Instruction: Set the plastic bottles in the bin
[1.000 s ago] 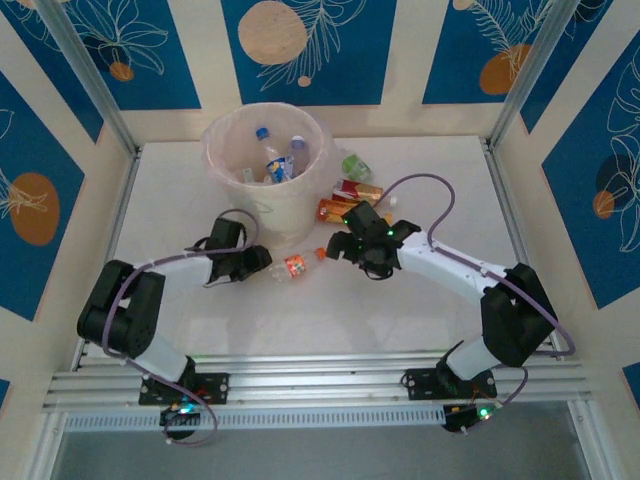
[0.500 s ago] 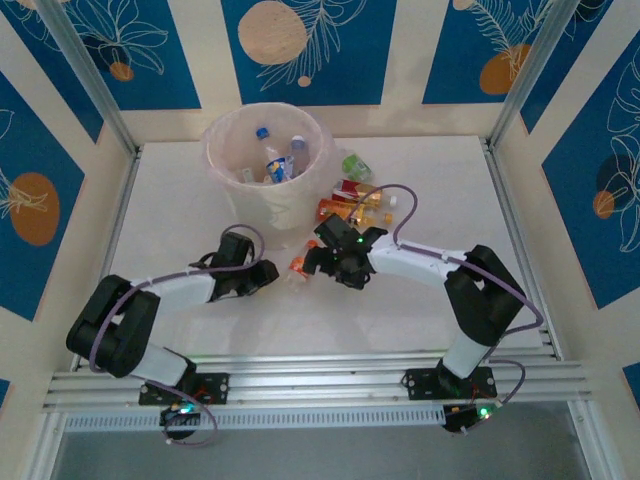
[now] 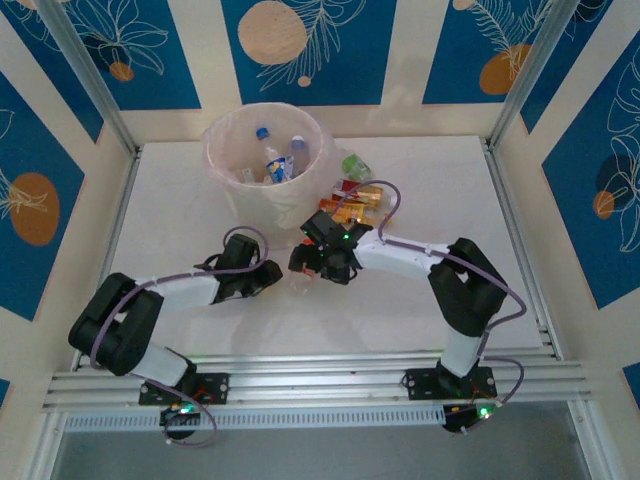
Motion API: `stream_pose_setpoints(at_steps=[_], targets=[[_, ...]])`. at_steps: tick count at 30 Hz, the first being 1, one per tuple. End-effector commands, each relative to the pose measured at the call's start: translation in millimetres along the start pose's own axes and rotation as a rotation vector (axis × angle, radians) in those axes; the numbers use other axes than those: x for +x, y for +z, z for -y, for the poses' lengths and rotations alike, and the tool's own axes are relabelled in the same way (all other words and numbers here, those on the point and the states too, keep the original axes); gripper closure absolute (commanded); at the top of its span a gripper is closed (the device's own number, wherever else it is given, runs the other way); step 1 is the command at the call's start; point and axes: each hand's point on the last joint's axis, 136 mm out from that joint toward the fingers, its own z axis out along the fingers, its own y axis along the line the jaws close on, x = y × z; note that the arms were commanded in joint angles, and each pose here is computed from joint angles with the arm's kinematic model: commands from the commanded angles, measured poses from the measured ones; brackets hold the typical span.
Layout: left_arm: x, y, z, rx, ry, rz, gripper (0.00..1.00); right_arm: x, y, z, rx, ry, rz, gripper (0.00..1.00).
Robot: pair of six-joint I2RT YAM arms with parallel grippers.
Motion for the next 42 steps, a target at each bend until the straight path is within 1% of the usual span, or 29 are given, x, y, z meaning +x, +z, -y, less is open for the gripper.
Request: stream_pose_setpoints(at_steps=[1, 6, 13, 18, 20, 24, 26, 29, 32, 34, 37, 42], targets=[[15, 4, 3, -0.015, 0.008, -0.051, 0.58, 3, 8, -11, 0.004, -0.058, -0.025, 0.06], [12, -2, -4, -0.058, 0.022, -0.028, 0.57, 7, 20, -16, 0.037, -0.107, -0.047, 0.06], [10, -6, -7, -0.081, 0.017, -0.015, 0.57, 13, 36, -6, 0.090, -0.112, -0.081, 0.13], [2, -22, -12, -0.124, 0.032, 0.040, 0.54, 21, 39, 6, 0.133, -0.160, -0.095, 0.19], [-4, -33, -14, -0.153, 0.045, 0.074, 0.51, 26, 40, 9, 0.153, -0.203, -0.100, 0.23], [-14, -55, -16, -0.194, 0.067, 0.143, 0.47, 35, 42, 17, 0.218, -0.271, -0.113, 0.31], [-22, -68, -16, -0.214, 0.079, 0.185, 0.44, 38, 41, 22, 0.252, -0.294, -0.113, 0.38], [-31, -87, -14, -0.229, 0.097, 0.240, 0.37, 39, 37, 26, 0.277, -0.315, -0.100, 0.45], [-40, -108, -6, -0.228, 0.116, 0.295, 0.33, 36, 26, 25, 0.264, -0.342, -0.055, 0.53], [-45, -121, 2, -0.208, 0.135, 0.325, 0.29, 32, 15, 20, 0.240, -0.368, -0.007, 0.53], [-53, -141, 22, -0.153, 0.173, 0.369, 0.28, 24, -8, 11, 0.188, -0.415, 0.091, 0.53], [-63, -177, 67, 0.004, 0.263, 0.431, 0.27, 15, -55, -5, 0.089, -0.509, 0.252, 0.53]])
